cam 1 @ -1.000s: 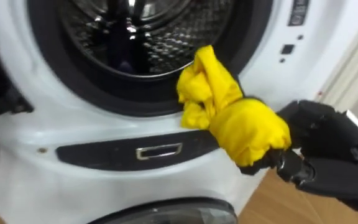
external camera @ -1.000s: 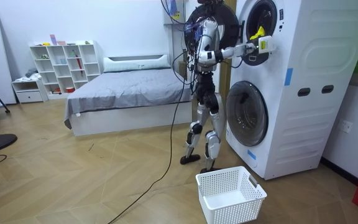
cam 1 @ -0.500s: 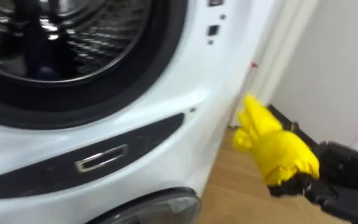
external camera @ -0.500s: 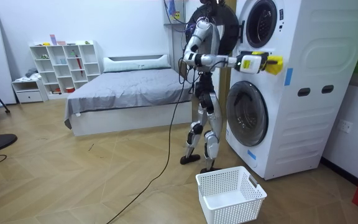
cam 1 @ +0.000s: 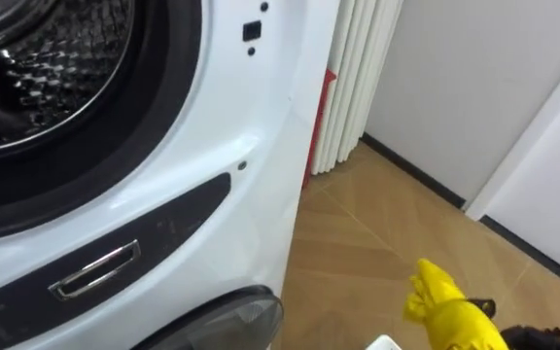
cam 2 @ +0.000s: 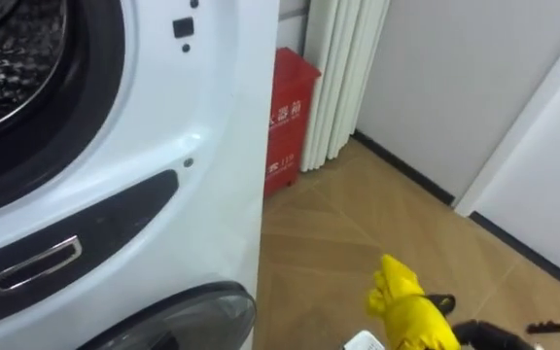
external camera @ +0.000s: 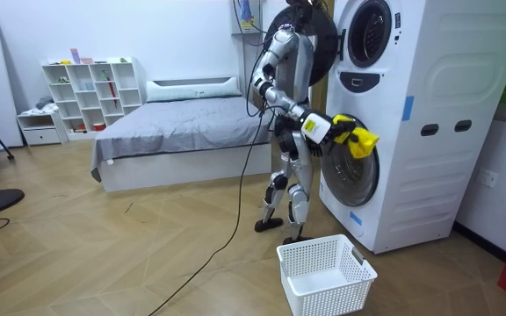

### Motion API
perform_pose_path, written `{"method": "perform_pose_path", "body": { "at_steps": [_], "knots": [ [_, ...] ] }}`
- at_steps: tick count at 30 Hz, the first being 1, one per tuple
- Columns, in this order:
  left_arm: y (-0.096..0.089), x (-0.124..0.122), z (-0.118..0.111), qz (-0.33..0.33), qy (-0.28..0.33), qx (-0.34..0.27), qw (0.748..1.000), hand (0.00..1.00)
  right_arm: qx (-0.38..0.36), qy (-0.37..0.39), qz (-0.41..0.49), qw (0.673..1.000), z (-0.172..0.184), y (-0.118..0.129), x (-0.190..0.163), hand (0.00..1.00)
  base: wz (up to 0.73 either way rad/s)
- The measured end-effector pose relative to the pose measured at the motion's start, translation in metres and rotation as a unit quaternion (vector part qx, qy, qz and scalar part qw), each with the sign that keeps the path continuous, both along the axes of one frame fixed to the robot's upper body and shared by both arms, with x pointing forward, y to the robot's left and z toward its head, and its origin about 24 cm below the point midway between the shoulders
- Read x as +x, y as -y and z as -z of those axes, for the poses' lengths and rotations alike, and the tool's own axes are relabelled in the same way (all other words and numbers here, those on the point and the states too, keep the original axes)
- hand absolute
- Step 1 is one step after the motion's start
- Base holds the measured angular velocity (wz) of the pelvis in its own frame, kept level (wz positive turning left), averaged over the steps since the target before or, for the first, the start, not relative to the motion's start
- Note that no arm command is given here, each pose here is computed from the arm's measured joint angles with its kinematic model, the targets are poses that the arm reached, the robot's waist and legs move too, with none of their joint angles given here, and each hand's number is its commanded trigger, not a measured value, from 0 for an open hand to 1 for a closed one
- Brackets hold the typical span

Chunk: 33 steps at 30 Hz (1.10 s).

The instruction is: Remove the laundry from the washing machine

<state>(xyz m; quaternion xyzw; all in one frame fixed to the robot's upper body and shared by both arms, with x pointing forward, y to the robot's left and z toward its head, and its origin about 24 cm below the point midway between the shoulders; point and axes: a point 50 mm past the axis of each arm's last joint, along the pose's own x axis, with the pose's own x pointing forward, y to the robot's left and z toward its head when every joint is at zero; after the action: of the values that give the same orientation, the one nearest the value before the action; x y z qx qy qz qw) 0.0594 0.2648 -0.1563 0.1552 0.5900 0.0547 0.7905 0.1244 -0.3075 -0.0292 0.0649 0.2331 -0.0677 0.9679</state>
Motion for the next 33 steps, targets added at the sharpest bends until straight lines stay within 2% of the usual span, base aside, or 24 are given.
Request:
{"method": "perform_pose_path", "body": {
  "at_steps": [9,18,23,28,33],
  "knots": [
    [0.012,-0.006,0.004,-0.003,-0.006,-0.021,1.0,0.0,-0.02,-0.035,0.101,0.994,0.02,0.014,0.018,1.0,0.0],
    [0.014,-0.007,0.003,-0.006,0.007,-0.028,1.0,0.0,-0.028,-0.075,0.179,0.981,0.04,0.019,0.012,1.0,0.12],
    [0.021,-0.007,0.003,-0.006,0.017,-0.041,0.999,0.0,-0.042,-0.071,0.197,0.977,0.04,0.019,0.017,1.0,0.2],
    [0.021,-0.01,0.002,-0.012,0.024,-0.052,0.998,0.0,-0.034,-0.064,0.182,0.981,0.045,0.001,0.025,1.0,0.06],
    [0.027,-0.005,0.002,-0.003,0.043,-0.068,0.997,0.0,-0.037,-0.059,0.179,0.981,0.046,0.0,0.025,1.0,0.1]
  ]
}}
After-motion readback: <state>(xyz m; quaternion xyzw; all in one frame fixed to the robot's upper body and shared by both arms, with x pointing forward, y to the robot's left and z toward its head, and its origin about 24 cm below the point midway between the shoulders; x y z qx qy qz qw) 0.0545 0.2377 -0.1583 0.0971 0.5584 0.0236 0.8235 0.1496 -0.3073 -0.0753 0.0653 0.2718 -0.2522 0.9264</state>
